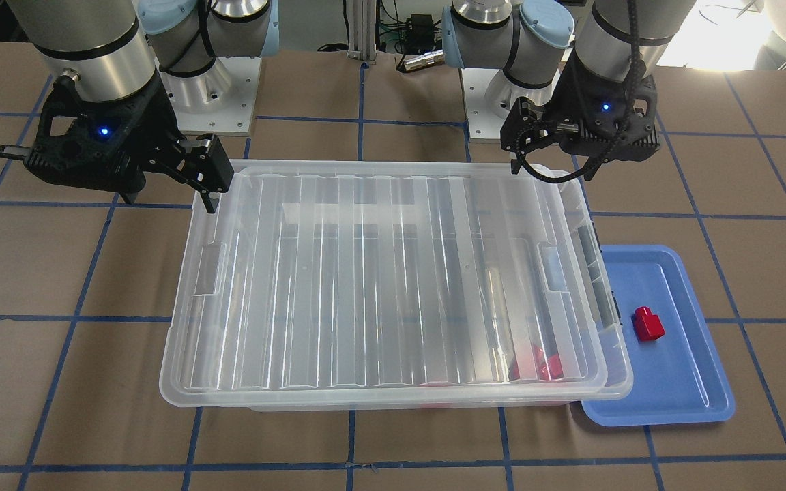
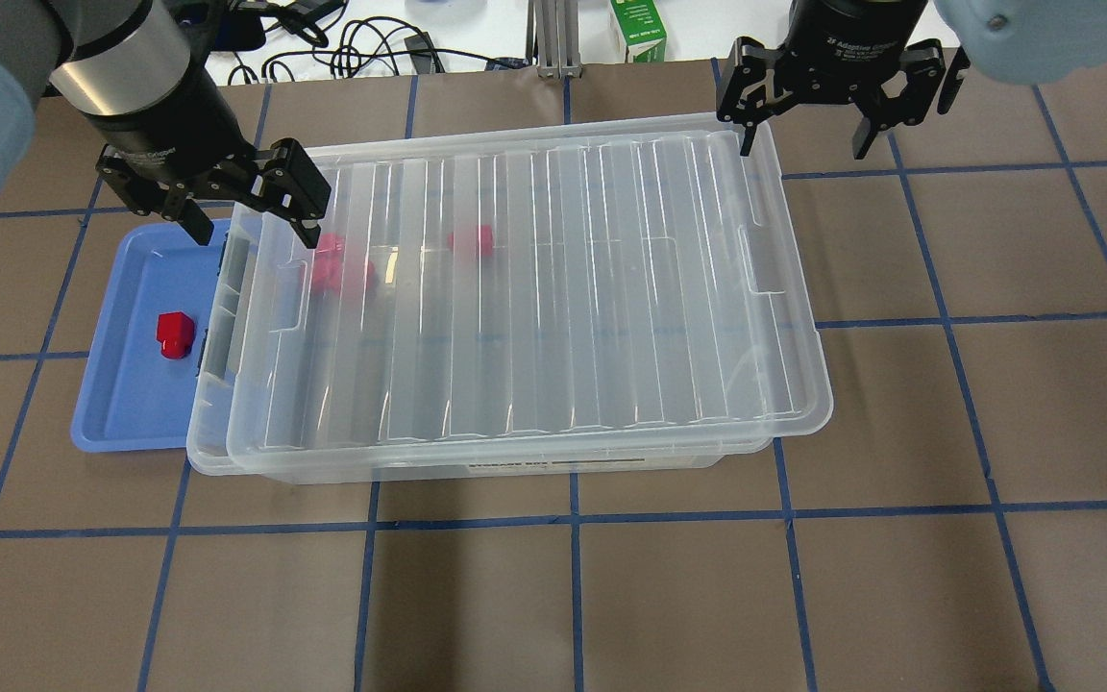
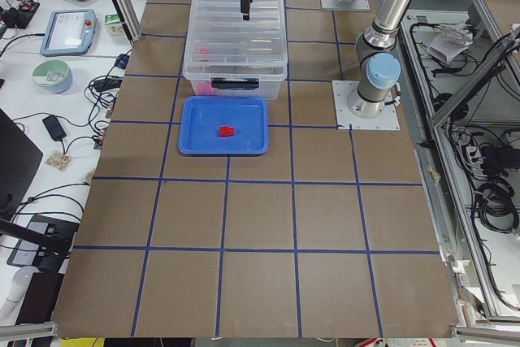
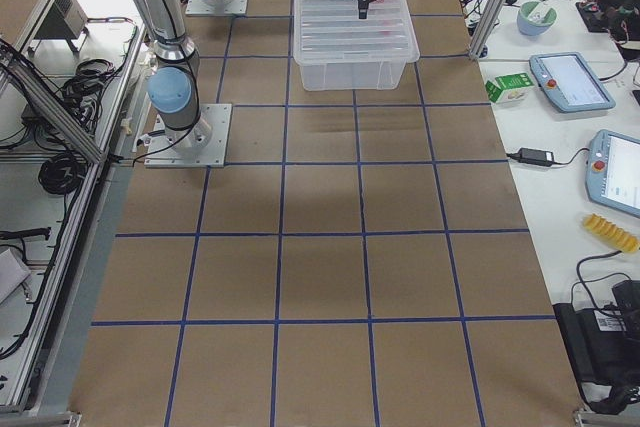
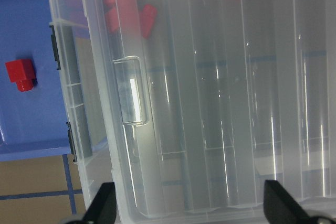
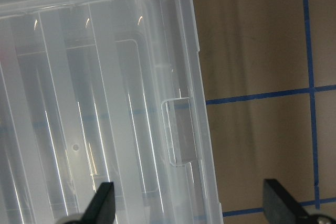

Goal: Place red block in blue tray from box

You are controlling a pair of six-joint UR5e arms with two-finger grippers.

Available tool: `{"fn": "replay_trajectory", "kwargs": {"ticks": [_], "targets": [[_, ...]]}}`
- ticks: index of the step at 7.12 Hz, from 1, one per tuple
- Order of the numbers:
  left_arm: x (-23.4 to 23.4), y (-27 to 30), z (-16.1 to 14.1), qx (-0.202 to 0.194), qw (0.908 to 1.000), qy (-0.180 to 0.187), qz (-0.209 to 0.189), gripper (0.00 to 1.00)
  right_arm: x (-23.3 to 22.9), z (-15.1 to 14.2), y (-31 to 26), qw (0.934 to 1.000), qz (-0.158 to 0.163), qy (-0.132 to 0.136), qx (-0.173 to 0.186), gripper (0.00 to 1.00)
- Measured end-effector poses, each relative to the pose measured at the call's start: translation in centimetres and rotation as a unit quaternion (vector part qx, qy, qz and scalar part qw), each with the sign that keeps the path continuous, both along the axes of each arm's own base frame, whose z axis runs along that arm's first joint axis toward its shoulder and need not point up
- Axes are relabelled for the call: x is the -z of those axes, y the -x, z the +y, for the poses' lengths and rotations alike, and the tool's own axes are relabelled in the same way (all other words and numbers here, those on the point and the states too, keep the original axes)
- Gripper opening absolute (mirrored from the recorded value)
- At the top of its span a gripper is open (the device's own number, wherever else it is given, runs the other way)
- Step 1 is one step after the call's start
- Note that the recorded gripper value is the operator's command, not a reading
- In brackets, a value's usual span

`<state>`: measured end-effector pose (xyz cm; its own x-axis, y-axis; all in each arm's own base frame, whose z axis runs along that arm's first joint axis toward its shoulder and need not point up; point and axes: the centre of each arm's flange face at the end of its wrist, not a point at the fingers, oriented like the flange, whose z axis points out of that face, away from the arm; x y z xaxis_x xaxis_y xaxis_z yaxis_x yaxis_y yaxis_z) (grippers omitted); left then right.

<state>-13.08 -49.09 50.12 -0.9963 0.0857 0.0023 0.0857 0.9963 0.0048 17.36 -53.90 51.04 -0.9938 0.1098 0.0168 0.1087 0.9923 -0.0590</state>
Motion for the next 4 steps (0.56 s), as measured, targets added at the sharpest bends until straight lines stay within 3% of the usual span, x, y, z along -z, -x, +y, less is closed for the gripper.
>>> {"fn": "replay_trajectory", "kwargs": {"ticks": [4], "targets": [[-0.12, -0.09, -0.12, -0.002, 1.0, 0.001, 0.0, 1.0, -0.05, -0.03, 0.0, 1.0, 0.0, 0.001, 0.0, 1.0]]}}
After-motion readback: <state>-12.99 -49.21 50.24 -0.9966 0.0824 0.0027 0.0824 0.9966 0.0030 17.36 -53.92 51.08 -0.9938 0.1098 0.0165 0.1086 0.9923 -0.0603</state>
